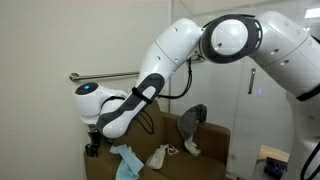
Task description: Put the blue cloth on the arm of the couch
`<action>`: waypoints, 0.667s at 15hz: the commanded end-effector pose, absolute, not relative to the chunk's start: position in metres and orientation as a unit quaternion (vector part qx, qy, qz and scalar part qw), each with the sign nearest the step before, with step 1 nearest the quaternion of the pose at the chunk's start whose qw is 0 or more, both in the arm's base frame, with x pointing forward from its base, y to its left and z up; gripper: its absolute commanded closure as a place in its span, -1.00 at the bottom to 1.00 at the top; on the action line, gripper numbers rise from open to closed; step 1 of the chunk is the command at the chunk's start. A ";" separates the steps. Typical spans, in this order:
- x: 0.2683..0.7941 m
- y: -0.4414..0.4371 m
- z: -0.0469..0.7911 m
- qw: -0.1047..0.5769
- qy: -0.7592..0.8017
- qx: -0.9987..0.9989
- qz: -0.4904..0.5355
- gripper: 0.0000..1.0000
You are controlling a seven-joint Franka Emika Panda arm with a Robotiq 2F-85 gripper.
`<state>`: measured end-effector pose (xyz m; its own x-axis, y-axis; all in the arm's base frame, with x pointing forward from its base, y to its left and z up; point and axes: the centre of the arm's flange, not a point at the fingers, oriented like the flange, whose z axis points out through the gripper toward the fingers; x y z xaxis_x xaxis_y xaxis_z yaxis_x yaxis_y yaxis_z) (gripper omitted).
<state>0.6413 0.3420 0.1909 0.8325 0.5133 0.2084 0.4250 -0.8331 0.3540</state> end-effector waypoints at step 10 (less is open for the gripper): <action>0.566 0.209 0.329 0.167 0.185 0.946 0.205 -1.00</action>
